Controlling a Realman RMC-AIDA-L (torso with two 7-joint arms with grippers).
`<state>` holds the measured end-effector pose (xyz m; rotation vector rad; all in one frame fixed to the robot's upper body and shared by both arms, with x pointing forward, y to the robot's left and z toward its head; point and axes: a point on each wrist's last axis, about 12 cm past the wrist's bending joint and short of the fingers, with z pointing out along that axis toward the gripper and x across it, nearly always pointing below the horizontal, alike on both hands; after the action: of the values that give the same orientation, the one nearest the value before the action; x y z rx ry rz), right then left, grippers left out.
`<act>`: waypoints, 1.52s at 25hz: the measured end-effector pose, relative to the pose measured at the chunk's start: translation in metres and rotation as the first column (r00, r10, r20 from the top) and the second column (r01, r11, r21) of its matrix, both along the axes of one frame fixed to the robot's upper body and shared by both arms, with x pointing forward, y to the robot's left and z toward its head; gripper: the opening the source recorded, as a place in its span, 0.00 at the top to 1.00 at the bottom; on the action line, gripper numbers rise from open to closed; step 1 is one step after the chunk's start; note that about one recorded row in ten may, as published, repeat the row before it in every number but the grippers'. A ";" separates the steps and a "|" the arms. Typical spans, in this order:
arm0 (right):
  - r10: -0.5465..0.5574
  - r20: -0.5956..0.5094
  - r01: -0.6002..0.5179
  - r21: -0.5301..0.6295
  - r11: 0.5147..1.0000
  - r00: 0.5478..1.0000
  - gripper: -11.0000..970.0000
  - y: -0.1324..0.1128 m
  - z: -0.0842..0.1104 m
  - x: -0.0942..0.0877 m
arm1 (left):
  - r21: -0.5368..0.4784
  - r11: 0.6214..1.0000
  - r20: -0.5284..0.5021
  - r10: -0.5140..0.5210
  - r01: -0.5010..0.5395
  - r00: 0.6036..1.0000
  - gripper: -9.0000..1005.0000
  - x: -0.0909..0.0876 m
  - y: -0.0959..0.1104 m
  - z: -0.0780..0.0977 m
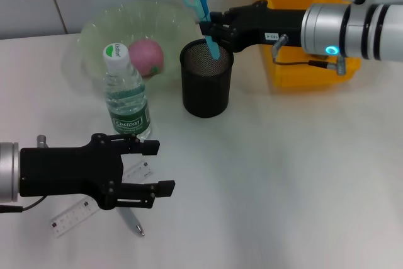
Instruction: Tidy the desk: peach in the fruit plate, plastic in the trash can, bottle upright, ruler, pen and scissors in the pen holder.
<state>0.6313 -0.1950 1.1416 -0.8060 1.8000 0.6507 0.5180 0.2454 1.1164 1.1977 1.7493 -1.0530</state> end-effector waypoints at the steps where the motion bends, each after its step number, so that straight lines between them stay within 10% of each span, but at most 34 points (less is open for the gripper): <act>1: -0.008 -0.008 0.008 -0.003 1.000 1.000 0.77 0.000 -0.003 0.001 | 0.000 1.000 0.000 0.000 0.000 1.000 0.19 0.000 0.000 0.000; 26: -0.018 -0.053 0.016 -0.047 0.999 0.998 0.64 0.001 -0.023 0.001 | -0.001 1.000 0.002 -0.004 0.004 1.000 0.19 0.000 0.002 0.002; 28: -0.021 -0.040 0.020 -0.036 0.999 0.999 0.40 -0.003 -0.019 -0.001 | -0.001 1.000 0.002 -0.001 0.001 1.000 0.19 0.000 0.003 0.002; 38: -0.011 -0.063 0.019 0.128 0.992 0.998 0.36 -0.036 0.001 -0.021 | -0.011 1.000 -0.011 0.011 -0.011 1.000 0.19 0.002 0.005 0.005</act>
<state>0.6108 -0.2306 1.1425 -0.6916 1.7979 0.7810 0.5199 0.2506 1.1216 1.1760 1.7545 -1.0637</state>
